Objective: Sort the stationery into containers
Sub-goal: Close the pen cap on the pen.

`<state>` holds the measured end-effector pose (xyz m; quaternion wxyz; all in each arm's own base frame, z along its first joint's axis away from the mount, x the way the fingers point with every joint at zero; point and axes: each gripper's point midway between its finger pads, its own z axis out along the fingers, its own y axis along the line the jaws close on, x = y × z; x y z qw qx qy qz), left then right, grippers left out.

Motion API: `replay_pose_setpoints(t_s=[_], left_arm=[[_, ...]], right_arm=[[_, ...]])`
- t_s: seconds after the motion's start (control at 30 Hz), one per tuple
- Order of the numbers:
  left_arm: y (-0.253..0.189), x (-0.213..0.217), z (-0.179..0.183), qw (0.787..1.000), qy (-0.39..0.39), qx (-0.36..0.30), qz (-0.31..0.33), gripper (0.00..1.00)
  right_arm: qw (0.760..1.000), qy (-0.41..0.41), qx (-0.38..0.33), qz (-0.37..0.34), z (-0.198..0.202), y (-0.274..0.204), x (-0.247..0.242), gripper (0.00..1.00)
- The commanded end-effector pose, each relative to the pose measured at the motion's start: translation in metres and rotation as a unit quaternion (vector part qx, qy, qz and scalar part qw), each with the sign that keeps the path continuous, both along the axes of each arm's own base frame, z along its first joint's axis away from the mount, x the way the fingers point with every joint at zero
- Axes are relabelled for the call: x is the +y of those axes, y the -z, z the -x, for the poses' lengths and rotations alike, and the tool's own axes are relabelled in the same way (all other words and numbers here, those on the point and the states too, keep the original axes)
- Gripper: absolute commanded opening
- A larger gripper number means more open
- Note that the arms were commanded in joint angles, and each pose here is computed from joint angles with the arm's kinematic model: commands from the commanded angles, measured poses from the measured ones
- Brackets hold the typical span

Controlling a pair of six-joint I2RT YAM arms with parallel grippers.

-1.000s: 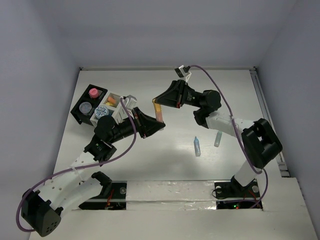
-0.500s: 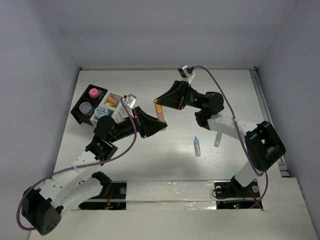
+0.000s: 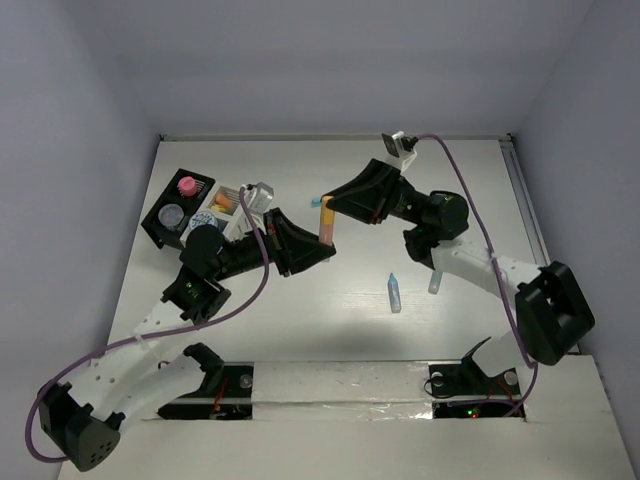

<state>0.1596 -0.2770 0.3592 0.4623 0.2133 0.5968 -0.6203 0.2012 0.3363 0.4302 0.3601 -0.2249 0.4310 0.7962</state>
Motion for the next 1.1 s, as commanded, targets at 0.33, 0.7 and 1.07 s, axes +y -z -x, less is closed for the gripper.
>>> replay_pose_setpoints(t_s=[0.33,0.7,1.07], left_arm=[[-0.151,0.035,0.006,0.974,-0.076,-0.171,0.129,0.00],[-0.162,0.035,-0.007,0.972,-0.099,-0.187,0.105,0.00],[-0.194,0.064,-0.008,0.958,-0.147,-0.234,0.075,0.00]], right_arm=[[0.967,0.006,-0.025,0.253,0.040,0.155,0.014,0.00],[0.948,-0.038,-0.007,0.315,0.079,0.201,0.027,0.00],[0.939,-0.051,0.012,0.338,0.089,0.227,0.021,0.00]])
